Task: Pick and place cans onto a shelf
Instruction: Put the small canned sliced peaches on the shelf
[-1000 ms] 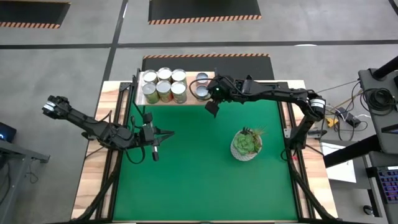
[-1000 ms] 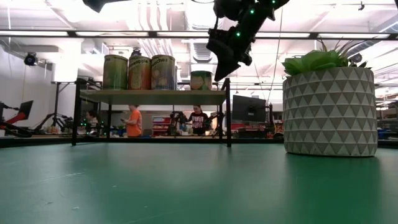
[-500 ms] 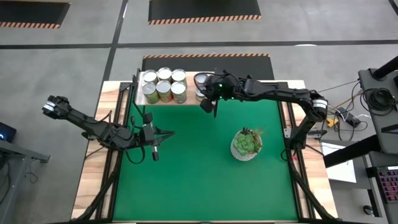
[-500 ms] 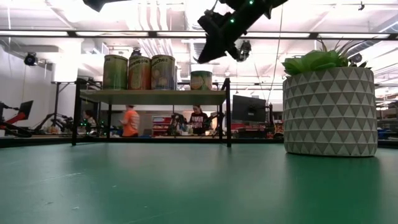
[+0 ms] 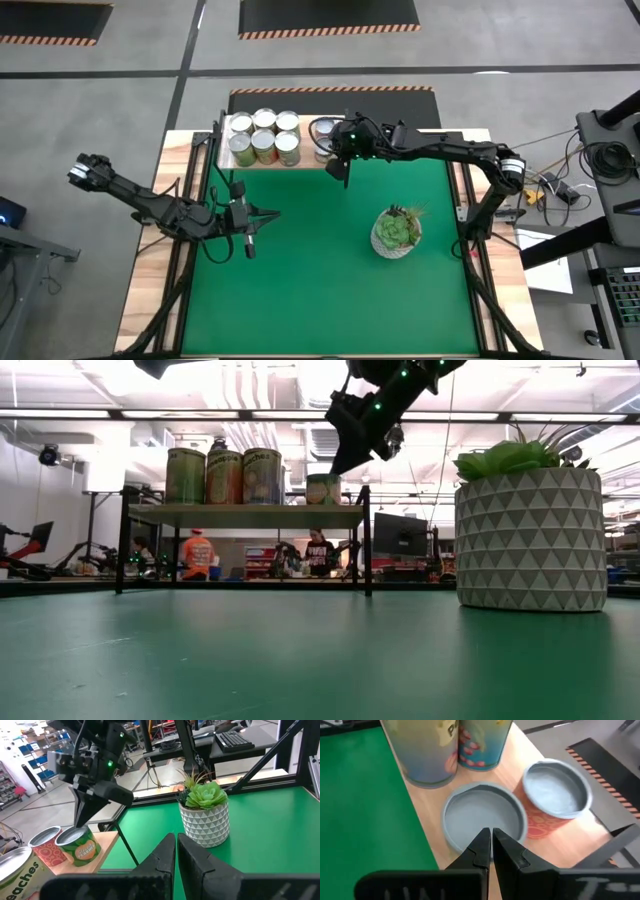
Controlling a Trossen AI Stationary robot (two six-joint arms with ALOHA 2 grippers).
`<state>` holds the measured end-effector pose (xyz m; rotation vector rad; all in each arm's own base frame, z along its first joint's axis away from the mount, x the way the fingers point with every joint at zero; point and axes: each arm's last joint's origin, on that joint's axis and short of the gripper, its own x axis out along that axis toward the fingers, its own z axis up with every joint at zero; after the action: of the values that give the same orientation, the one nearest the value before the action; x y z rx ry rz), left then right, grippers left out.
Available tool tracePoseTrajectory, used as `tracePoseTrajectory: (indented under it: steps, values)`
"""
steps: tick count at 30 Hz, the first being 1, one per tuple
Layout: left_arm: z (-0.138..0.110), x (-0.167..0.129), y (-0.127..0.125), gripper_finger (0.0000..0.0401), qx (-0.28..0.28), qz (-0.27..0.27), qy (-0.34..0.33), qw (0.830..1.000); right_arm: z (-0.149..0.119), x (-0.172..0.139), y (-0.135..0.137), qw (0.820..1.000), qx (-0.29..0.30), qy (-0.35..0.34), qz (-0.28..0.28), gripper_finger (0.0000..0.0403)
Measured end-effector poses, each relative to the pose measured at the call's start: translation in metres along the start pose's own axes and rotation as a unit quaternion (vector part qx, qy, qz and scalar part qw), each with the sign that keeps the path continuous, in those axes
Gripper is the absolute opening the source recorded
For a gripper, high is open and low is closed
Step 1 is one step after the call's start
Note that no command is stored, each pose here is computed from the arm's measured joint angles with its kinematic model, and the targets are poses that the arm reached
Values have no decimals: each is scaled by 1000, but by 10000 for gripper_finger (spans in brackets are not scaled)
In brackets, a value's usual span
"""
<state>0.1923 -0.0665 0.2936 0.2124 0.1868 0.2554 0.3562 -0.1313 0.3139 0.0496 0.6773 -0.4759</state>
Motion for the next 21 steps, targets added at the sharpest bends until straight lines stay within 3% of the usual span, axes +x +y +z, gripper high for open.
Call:
tracePoseTrajectory:
  steps: [8,11,21]
  values:
    - [0,0,0,0,0,0,0,1000,3,-5,-9,1000,6,-11,-9,9]
    - [0,0,0,0,0,0,0,1000,6,-6,-6,999,10,-27,14,9]
    - [0,0,0,0,0,0,0,1000,-5,-2,-4,1000,6,9,18,9]
